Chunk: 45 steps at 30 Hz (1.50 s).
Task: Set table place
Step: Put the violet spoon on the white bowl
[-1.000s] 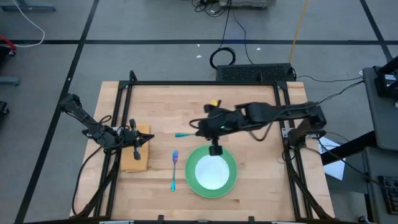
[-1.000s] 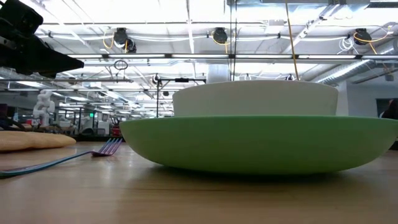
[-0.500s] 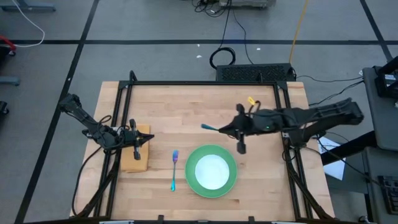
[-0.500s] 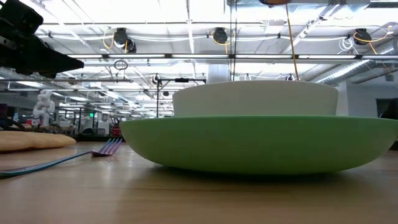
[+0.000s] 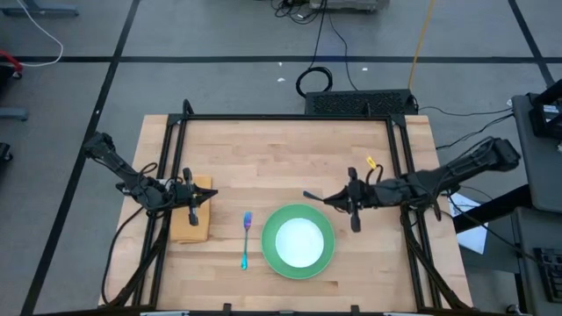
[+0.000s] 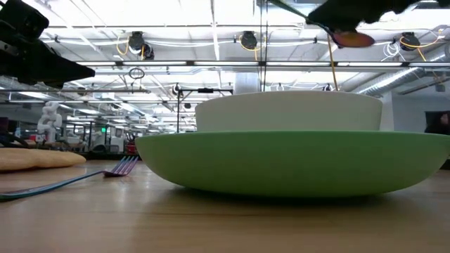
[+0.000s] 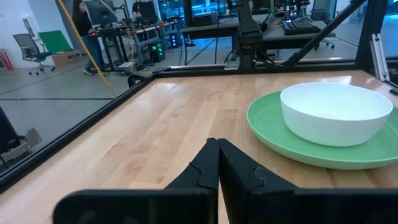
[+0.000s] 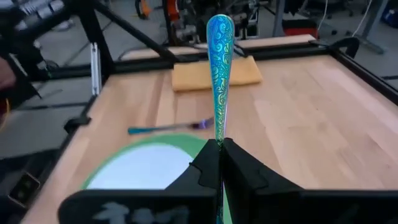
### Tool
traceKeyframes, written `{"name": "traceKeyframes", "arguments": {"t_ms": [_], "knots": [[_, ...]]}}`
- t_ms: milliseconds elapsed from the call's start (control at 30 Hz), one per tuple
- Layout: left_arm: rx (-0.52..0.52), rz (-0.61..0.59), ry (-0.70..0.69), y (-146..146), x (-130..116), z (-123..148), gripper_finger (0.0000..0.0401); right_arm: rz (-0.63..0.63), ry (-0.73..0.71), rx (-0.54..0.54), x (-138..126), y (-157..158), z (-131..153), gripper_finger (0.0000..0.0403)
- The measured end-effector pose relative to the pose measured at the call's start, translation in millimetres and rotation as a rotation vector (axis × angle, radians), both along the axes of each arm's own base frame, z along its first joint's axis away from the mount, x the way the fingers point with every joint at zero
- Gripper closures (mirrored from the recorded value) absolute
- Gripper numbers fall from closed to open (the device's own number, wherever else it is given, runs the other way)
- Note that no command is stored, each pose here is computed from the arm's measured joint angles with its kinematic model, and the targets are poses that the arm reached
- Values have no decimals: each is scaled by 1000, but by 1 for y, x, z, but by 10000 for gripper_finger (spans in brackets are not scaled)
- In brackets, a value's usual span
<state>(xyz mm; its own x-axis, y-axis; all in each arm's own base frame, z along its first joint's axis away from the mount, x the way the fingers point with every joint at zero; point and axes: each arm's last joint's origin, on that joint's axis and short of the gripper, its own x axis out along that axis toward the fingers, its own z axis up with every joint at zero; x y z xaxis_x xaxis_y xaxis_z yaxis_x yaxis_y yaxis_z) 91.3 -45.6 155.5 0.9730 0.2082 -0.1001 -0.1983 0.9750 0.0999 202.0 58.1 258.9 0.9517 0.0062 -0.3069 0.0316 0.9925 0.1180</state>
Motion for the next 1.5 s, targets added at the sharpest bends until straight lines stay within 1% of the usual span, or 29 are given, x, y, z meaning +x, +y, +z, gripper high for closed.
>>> {"name": "traceKeyframes", "arguments": {"t_ms": [133, 200, 267, 433, 600, 767, 900, 967, 1033, 1167, 1367, 1500], "knots": [[0, 0, 0, 0, 0, 0, 391, -26, 25, -31, -10, 3, -15, 403], [-1, 1, -1, 0, 0, 0, 391, -68, 26, -23, -17, 2, -22, 403], [-2, 1, -1, 0, 0, 0, 391, -79, 17, -2, -22, 0, -27, 403], [-4, 1, -1, 0, 0, 0, 391, -55, -24, 7, -31, 1, -32, 403], [-5, 1, -2, 0, 0, 0, 391, -36, -6, -26, -37, 0, -48, 403], [-6, 2, -2, 0, 0, 0, 391, -36, -41, -11, -46, -4, -63, 403], [-7, 2, -2, 0, 0, 0, 391, -29, -110, 17, -52, -6, -71, 403], [-7, 2, -2, 0, 0, 0, 391, -1, -122, 21, -55, -7, -78, 403], [-7, 3, -2, 0, 0, 0, 391, 24, -150, 40, -57, -6, -83, 403], [-7, 3, -2, 0, 0, 0, 391, 28, -217, 69, -58, -6, -90, 403], [-7, 4, -3, 0, 0, 0, 391, 53, -229, 72, -52, 0, -97, 403], [-2, 6, -2, 0, 0, 0, 391, 75, -293, 67, -45, 7, -96, 403]]}}
